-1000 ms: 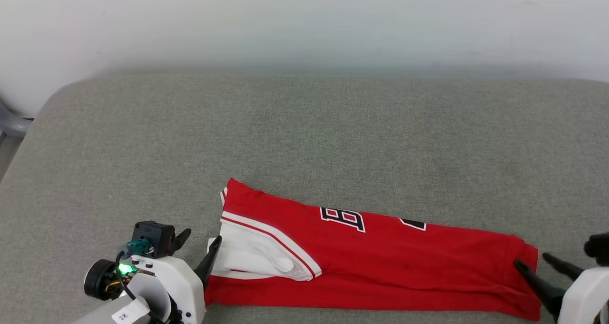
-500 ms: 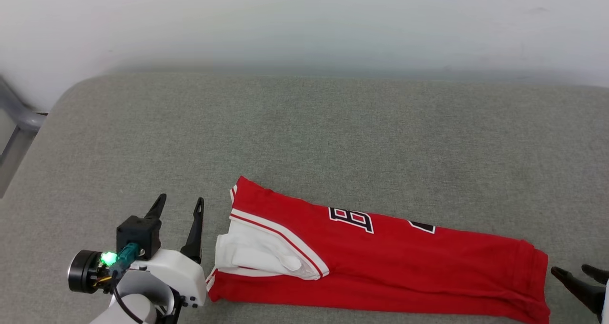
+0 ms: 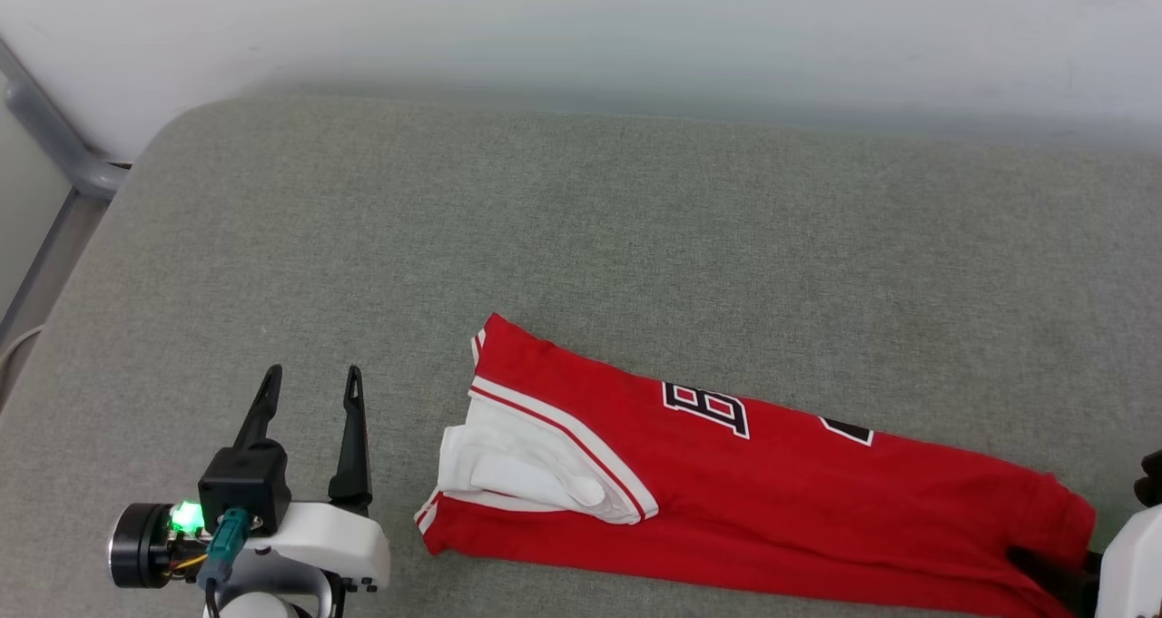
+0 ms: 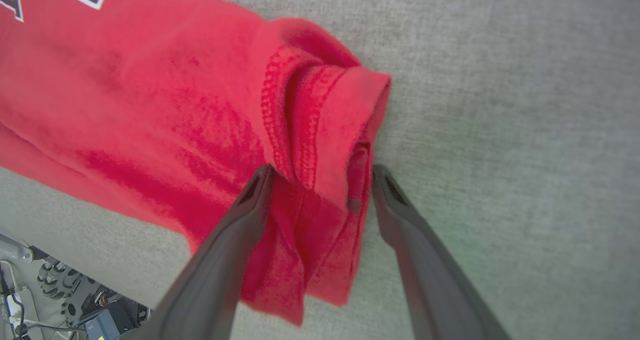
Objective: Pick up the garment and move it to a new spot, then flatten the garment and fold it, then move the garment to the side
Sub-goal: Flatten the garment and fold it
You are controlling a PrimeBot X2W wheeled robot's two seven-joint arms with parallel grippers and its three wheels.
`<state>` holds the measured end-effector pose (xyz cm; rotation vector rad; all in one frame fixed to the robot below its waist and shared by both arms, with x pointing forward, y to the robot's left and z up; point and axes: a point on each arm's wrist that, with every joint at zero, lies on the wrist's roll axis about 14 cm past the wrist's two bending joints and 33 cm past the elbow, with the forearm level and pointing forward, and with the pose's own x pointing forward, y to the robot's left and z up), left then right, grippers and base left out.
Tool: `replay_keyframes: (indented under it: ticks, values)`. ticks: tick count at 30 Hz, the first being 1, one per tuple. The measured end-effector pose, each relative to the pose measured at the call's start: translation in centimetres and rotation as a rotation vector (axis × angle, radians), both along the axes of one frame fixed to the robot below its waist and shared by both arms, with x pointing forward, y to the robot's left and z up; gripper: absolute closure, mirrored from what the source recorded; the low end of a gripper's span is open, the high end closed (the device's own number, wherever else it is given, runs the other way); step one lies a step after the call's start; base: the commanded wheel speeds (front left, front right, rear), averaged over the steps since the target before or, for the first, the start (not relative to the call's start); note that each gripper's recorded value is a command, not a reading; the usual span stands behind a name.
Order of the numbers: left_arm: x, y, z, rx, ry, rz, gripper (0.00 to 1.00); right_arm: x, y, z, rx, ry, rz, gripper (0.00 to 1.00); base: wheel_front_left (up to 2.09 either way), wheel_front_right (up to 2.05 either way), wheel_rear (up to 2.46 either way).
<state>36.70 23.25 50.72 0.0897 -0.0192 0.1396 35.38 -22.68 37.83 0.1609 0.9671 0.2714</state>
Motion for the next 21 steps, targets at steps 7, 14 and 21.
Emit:
replay_keyframes:
  ticks: [7, 14, 21]
  values:
    - [-0.8, -0.7, -0.3, 0.009, -0.016, 0.006, 0.00, 0.7, 2.1, -0.9, 0.028, 0.007, 0.035, 0.00, 0.00, 0.00, 0.00]
    - [-1.8, -1.4, -0.2, 0.005, -0.038, 0.020, 0.00, 0.7, 3.0, -1.0, 0.029, -0.011, 0.059, 0.52, 0.00, 0.00, 0.00]
    - [-2.6, -1.7, 0.2, 0.023, -0.056, 0.019, 0.00, 0.7, 1.5, -0.7, 0.008, -0.036, 0.027, 1.00, 0.00, 0.00, 0.00]
